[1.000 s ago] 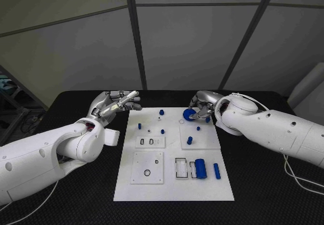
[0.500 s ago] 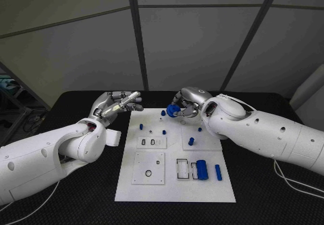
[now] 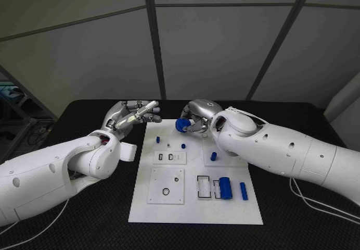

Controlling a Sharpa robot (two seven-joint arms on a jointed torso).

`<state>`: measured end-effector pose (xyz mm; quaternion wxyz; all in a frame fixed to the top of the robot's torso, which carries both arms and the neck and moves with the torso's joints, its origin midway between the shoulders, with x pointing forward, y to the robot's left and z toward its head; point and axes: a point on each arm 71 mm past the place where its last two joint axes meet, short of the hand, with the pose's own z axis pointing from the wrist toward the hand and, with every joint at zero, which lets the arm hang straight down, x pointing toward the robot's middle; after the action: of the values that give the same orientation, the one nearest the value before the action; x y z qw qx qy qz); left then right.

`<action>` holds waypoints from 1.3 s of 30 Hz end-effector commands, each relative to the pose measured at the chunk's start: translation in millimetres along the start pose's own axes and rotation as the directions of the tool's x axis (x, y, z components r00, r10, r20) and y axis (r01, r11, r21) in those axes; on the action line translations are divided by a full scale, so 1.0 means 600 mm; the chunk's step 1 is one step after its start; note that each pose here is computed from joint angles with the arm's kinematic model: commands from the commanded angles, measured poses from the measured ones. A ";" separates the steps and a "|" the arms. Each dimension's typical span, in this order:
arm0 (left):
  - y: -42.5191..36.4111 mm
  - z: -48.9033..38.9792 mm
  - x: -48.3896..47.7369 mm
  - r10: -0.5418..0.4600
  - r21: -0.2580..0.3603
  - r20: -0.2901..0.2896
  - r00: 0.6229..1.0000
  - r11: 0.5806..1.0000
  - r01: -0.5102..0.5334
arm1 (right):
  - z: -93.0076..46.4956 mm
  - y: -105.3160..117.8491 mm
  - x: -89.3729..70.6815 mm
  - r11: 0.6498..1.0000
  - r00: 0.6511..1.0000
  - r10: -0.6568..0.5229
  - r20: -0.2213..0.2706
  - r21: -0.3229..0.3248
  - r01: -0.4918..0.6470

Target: Assemble the parts on the task board

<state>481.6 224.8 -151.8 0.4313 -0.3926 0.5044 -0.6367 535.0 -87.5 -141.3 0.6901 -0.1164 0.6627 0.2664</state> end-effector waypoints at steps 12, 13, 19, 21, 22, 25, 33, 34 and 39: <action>-0.003 0.001 0.004 -0.002 0.013 -0.015 1.000 1.000 0.002 | 0.009 0.019 0.021 0.999 0.998 -0.029 -0.054 -0.025 0.027; -0.003 0.001 0.004 -0.002 0.013 -0.015 1.000 1.000 0.002 | 0.009 0.019 0.022 0.999 0.998 -0.029 -0.056 -0.024 0.028; -0.004 0.001 0.004 -0.002 0.013 -0.015 1.000 1.000 0.002 | 0.014 0.017 0.030 0.999 0.996 -0.032 -0.084 -0.014 0.031; -0.004 0.001 0.005 -0.002 0.013 -0.015 1.000 1.000 0.002 | 0.015 0.017 0.033 0.999 0.995 -0.032 -0.092 -0.012 0.031; -0.004 0.001 0.005 -0.002 0.013 -0.015 1.000 1.000 0.002 | 0.015 0.017 0.034 0.999 0.995 -0.031 -0.096 -0.012 0.030; -0.004 0.000 0.005 -0.002 0.013 -0.016 1.000 1.000 0.002 | 0.017 0.018 0.037 1.000 0.994 -0.030 -0.101 -0.010 0.029; -0.004 0.000 0.004 -0.001 0.012 -0.015 1.000 1.000 0.001 | 0.020 0.016 0.041 1.000 0.994 -0.030 -0.104 -0.004 0.030; -0.004 0.000 0.004 -0.001 0.012 -0.014 1.000 1.000 0.001 | 0.020 0.016 0.041 1.000 0.994 -0.030 -0.106 -0.004 0.030; -0.004 0.000 0.004 -0.001 0.012 -0.015 1.000 1.000 0.001 | 0.022 0.016 0.043 1.000 0.993 -0.027 -0.112 -0.003 0.027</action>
<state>480.8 224.2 -151.3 0.4303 -0.3920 0.5046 -0.6377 540.4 -68.6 -163.8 0.6608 -0.1361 0.6947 0.2493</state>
